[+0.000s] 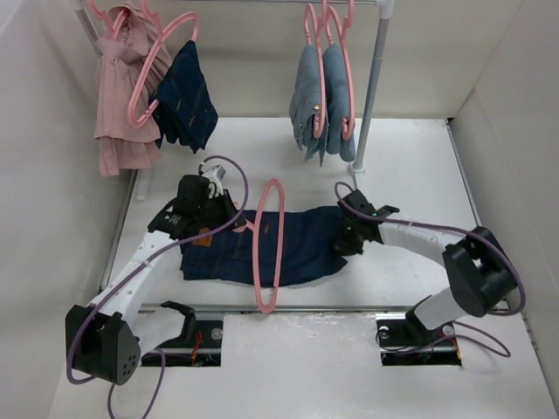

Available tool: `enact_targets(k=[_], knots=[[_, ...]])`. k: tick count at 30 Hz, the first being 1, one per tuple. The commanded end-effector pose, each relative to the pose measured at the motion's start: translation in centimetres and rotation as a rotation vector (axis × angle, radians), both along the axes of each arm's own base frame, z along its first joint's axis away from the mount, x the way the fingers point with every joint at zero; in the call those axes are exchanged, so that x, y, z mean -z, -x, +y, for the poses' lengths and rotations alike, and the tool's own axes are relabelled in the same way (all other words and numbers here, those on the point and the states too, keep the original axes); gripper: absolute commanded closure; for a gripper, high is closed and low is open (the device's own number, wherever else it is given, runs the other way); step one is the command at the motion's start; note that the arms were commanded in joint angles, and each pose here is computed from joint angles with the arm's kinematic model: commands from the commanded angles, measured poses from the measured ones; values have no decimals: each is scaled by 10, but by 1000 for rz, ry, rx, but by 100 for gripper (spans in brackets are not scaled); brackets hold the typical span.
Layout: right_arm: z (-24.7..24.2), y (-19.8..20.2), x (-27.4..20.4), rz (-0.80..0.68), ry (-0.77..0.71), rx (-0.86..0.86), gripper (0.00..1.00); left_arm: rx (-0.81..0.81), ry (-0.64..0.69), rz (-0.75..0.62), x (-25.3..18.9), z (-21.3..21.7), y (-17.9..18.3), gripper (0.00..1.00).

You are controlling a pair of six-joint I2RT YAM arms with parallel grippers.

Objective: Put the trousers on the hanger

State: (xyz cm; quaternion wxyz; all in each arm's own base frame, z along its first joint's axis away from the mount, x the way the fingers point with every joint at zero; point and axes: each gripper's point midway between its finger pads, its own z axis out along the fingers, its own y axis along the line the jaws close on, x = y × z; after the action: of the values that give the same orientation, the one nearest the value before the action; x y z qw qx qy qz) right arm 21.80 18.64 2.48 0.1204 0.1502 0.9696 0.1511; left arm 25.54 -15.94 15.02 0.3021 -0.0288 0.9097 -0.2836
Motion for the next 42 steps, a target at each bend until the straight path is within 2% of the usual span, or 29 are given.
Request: enact_targets(k=[1, 3, 5, 8, 9, 11, 16, 23, 26, 28, 32, 33, 34, 35, 39, 40, 42], knots=[[82, -41, -70, -236, -173, -195, 100, -5, 5, -52, -8, 2, 0, 100], [113, -40, -91, -299, -190, -277, 100, -5, 2, -43, -4, 3, 1, 100], [162, -31, -128, -392, -275, -370, 100, -5, 5, -52, -7, 3, 2, 100], [207, -7, -133, -390, -328, -502, 100, -14, 5, -52, -7, 5, 0, 100], [217, -7, -117, -370, -326, -518, 100, -14, 5, -52, -7, 5, 0, 100], [229, -5, -108, -340, -360, -537, 100, -14, 5, -52, -7, 5, 0, 100], [238, -13, -52, -277, -289, -563, 100, -34, -1, -76, -12, 11, -5, 100], [254, -16, -32, -269, -315, -606, 100, -44, -25, -101, -26, 17, -9, 100], [262, -14, -27, -256, -347, -627, 99, -32, 14, -92, -34, 11, -7, 100], [265, -11, -11, -228, -343, -667, 93, -11, 58, -86, -45, 4, -4, 100], [258, -18, -20, -311, -295, -721, 56, -21, 72, -98, -59, 2, -10, 100], [244, -15, -16, -311, -251, -715, 41, -21, 72, -98, -59, 2, -10, 100], [237, -18, -36, -369, -235, -724, 35, -30, 64, -101, -58, 3, -12, 100], [227, -24, -40, -402, -183, -704, 32, -39, 57, -103, -58, 5, -13, 100], [195, -20, -72, -427, -91, -711, 31, -40, 51, -84, -48, 6, -8, 100], [193, -18, -93, -460, -113, -706, 33, -40, 51, -84, -48, 6, -8, 100], [189, -15, -106, -480, -132, -695, 34, -47, 45, -86, -48, 8, -9, 100]])
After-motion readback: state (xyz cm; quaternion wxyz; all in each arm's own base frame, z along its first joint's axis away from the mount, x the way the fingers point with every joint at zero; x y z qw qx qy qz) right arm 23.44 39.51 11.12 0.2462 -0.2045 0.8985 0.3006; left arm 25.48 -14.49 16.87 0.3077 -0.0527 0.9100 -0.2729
